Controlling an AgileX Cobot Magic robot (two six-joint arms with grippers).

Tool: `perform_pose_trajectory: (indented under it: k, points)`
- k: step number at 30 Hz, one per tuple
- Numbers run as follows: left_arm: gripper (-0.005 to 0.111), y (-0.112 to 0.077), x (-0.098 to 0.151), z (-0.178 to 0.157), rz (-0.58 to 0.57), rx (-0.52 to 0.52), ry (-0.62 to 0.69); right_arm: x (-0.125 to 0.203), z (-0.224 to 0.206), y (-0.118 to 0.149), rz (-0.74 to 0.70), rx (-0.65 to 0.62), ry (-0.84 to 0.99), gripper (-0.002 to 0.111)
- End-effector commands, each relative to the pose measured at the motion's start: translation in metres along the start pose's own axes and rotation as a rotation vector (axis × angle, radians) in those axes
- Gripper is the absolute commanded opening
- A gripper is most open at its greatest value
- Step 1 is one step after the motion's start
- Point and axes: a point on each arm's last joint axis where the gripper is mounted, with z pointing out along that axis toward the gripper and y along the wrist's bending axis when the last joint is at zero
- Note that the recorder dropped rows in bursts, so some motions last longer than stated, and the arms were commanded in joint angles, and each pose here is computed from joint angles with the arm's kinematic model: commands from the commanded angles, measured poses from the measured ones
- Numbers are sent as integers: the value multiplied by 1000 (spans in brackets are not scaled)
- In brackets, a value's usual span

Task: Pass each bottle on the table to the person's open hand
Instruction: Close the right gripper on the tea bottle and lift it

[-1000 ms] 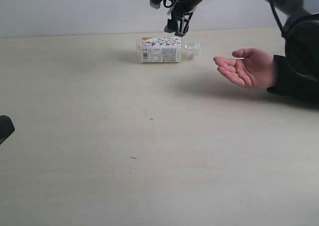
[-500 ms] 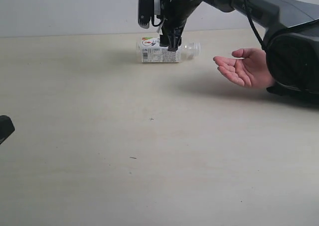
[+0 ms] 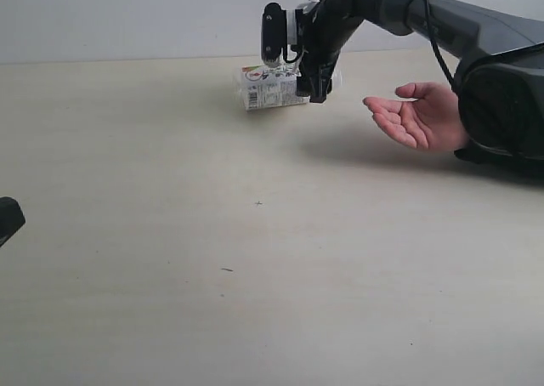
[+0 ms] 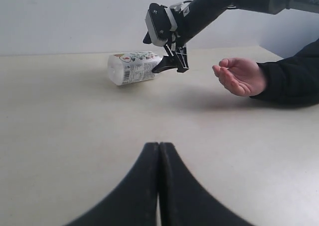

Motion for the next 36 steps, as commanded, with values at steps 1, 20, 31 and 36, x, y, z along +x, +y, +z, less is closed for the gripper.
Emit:
perform_pose_trajectory:
  k: [1, 20, 31, 36]
  points:
    - [0, 0, 0, -1, -1, 1, -5, -3, 3, -3, -8, 38, -49, 78]
    - [0, 0, 0, -1, -1, 1, -5, 4, 30, 12, -89, 11, -36, 75]
    - [0, 0, 0, -1, -1, 1, -5, 3, 30, 13, -76, 5, -34, 1]
    - [0, 0, 0, -1, -1, 1, -5, 2, 28, 11, -36, 13, -36, 0]
